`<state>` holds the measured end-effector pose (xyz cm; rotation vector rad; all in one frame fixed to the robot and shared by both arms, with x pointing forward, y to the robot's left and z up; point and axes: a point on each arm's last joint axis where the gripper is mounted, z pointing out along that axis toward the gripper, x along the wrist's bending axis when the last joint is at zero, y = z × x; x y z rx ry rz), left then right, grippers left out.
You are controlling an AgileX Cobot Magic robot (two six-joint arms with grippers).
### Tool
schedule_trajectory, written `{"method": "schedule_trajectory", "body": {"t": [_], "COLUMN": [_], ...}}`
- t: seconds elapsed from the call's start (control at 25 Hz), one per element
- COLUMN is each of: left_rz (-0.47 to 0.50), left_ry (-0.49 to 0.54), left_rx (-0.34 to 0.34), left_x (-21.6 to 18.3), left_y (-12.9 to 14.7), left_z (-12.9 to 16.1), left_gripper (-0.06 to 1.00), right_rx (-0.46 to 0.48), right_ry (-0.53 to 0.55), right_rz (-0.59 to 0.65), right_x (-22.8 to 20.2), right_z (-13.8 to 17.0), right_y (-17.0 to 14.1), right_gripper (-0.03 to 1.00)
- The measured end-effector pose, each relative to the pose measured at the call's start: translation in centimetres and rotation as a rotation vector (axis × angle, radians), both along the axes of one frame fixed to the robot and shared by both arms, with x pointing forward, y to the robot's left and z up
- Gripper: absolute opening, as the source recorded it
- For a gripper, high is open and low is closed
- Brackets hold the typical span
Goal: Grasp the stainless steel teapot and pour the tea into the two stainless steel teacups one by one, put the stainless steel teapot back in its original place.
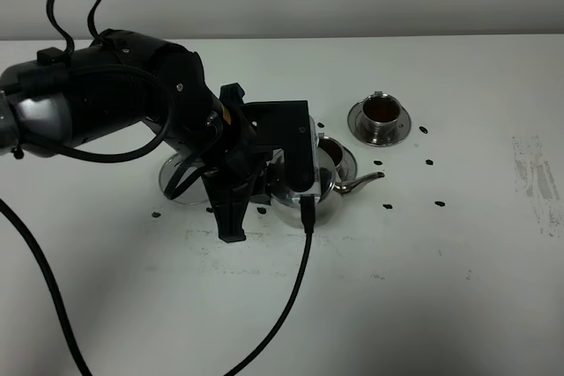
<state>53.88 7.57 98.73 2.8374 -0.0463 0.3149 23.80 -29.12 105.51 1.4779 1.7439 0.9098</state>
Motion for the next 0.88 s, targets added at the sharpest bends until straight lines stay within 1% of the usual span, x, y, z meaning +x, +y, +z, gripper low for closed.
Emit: {"method": "schedule_trajectory", "body": {"t": [0.08, 0.2, 0.4, 0.72, 0.88], "left_rz": [0.029, 0.040, 0.026, -0.002, -0.005], "left_ry": [0.010, 0.039, 0.064, 0.064, 0.069], "left_rx": [-0.003, 0.013, 0.031, 0.044, 0.048], "left_x": [0.2, 0.4, 0.3, -0.2, -0.3], "left_y": [-0.1, -0.4, -1.3, -1.8, -1.8], "left_z": [-0.6, -2.0, -3.8, -5.4, -5.6], "left_gripper": [0.18, 0.18, 0.18, 0.18, 0.18], "right_rx": [0.000, 0.000, 0.000, 0.000, 0.000], "right_ry": [0.000, 0.000, 0.000, 0.000, 0.000], "right_rz": [0.000, 0.000, 0.000, 0.000, 0.000], "right_x": [0.0, 0.0, 0.0, 0.0, 0.0], "right_z": [0.0, 0.0, 0.0, 0.0, 0.0], "right_y": [0.0, 0.0, 0.0, 0.0, 0.0], "right_gripper": [0.33, 0.33, 0.33, 0.33, 0.33]}}
